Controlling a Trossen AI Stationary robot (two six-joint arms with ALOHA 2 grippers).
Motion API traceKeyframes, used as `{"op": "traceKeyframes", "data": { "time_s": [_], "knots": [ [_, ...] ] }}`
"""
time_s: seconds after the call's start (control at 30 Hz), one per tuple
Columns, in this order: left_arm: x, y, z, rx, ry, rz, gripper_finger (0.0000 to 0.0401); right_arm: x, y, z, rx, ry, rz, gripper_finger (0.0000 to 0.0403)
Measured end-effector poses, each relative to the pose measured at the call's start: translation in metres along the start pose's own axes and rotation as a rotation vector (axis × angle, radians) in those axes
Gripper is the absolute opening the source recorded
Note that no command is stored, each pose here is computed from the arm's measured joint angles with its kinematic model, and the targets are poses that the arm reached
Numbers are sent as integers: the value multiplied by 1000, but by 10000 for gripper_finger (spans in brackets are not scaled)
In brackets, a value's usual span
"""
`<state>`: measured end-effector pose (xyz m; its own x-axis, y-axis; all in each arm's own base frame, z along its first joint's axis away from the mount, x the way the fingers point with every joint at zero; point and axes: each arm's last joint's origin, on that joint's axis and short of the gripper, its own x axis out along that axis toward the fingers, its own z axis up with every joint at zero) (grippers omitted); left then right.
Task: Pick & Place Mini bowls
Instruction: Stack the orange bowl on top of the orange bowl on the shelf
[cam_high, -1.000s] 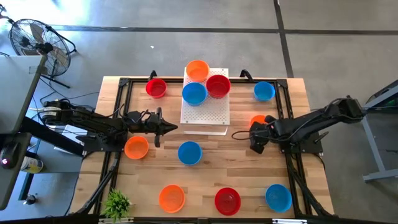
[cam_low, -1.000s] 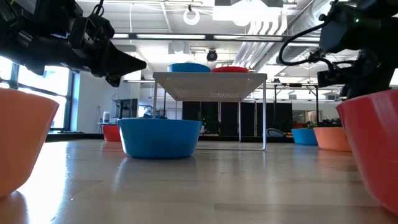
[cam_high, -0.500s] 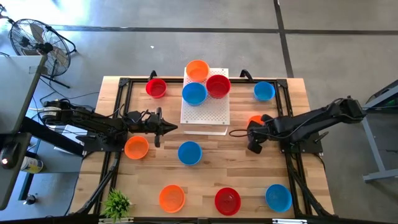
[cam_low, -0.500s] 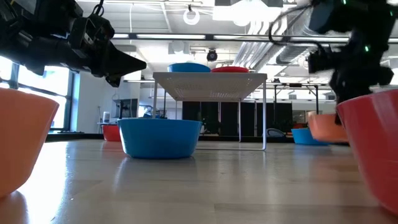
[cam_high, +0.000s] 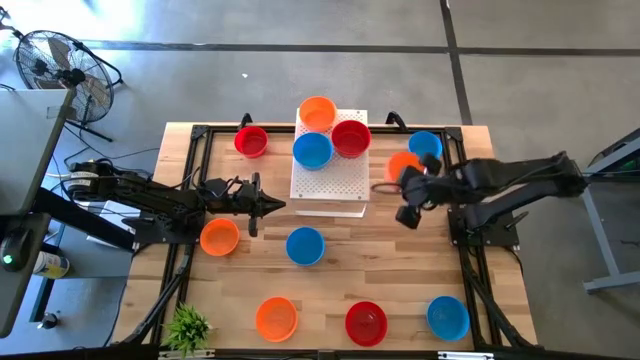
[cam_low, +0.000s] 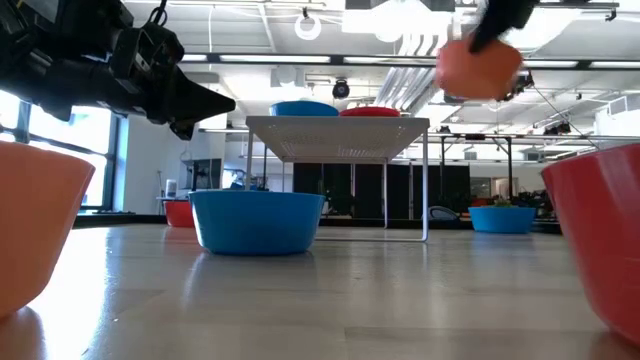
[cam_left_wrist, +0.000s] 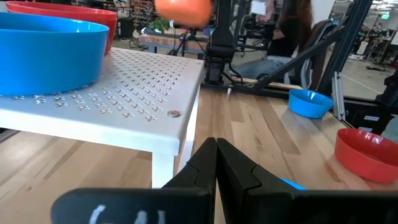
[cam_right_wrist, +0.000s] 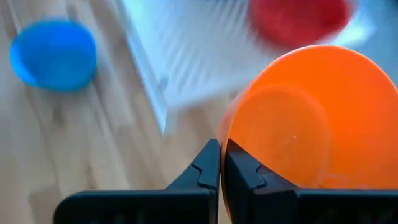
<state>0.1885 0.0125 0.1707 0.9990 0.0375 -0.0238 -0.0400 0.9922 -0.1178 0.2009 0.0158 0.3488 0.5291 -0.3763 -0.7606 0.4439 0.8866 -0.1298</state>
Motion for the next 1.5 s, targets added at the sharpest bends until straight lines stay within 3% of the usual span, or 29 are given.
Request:
{"op": "traceKeyframes", "data": {
  "time_s": [0.1,0.23,0.5,0.67,1.0,1.5],
  "knots": [
    [0,0,0,0,0,0,1,-8,-7,26,-41,-81,-24,2],
    [0,0,0,0,-1,0,1,5,-18,65,-152,-107,-51,2],
    [0,0,0,0,1,0,1,64,-47,147,-397,-131,-4,2],
    [0,0,0,4,3,1,1,102,-63,182,-505,-131,0,1],
    [0,0,-1,8,12,2,1,162,-87,194,-586,-39,37,2],
    [0,0,-1,8,13,2,1,193,-106,192,-594,-22,46,2]
  ]
}}
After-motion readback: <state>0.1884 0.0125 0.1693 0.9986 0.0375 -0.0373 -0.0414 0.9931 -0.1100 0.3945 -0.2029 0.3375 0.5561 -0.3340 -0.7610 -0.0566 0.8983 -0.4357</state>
